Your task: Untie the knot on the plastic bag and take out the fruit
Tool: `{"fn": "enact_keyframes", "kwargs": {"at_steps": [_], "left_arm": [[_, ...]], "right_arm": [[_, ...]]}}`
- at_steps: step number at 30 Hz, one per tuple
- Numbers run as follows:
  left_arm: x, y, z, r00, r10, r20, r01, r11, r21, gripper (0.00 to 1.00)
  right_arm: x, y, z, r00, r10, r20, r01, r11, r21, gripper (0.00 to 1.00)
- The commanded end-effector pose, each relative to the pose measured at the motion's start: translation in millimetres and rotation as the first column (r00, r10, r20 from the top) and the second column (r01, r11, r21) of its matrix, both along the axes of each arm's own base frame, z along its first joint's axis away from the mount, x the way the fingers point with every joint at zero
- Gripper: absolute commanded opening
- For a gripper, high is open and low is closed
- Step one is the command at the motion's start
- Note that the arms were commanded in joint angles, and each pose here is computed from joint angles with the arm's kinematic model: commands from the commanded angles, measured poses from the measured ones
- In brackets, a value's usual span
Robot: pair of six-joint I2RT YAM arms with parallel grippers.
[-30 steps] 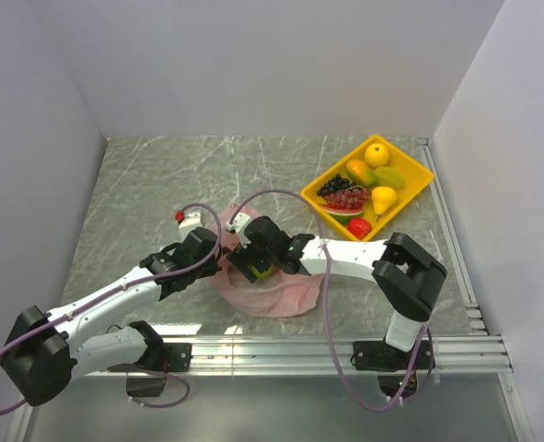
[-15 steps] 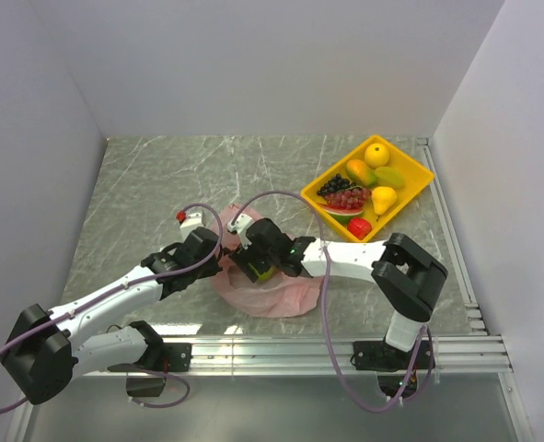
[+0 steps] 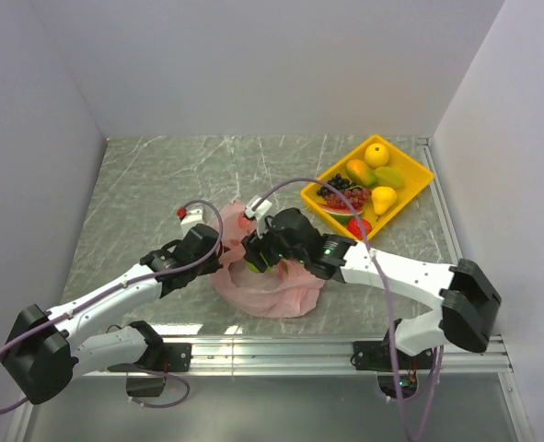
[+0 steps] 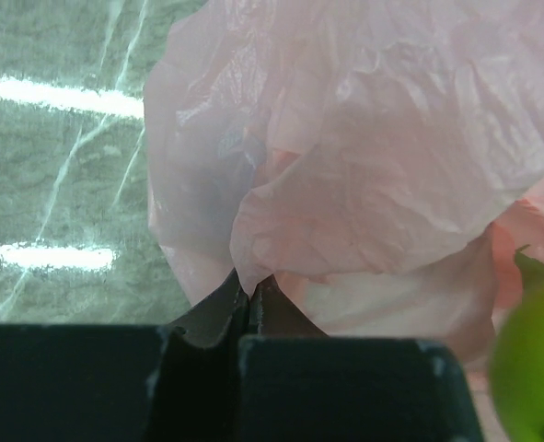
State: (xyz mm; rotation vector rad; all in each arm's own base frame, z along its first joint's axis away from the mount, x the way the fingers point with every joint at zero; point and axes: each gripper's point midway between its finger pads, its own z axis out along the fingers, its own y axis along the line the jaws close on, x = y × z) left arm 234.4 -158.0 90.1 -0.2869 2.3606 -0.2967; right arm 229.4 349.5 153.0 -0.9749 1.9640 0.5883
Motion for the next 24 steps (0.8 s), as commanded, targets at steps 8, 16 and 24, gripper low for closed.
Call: {"fn": "enact_keyframes", "kwargs": {"at_steps": [8,16,24], "left_arm": [[10,-10,19,0.999,-0.035,0.039,0.036,0.999,-0.020,0.01],[9,-11,14,0.998,-0.046,0.032,0.047,0.999,-0.024,0.01],[8,-11,15,0.998,-0.048,0.049,0.050,0.998,-0.038,0.01]], "right_arm": [[25,-27,110,0.968,-0.183,0.174,0.140,0.962,0.233,0.00],[97,-135,154,0.813,-0.548,0.199,0.457,0.811,0.365,0.00],[179,-293,125,0.416,-0.897,0.147,0.840,0.442,0.316,0.00]]}}
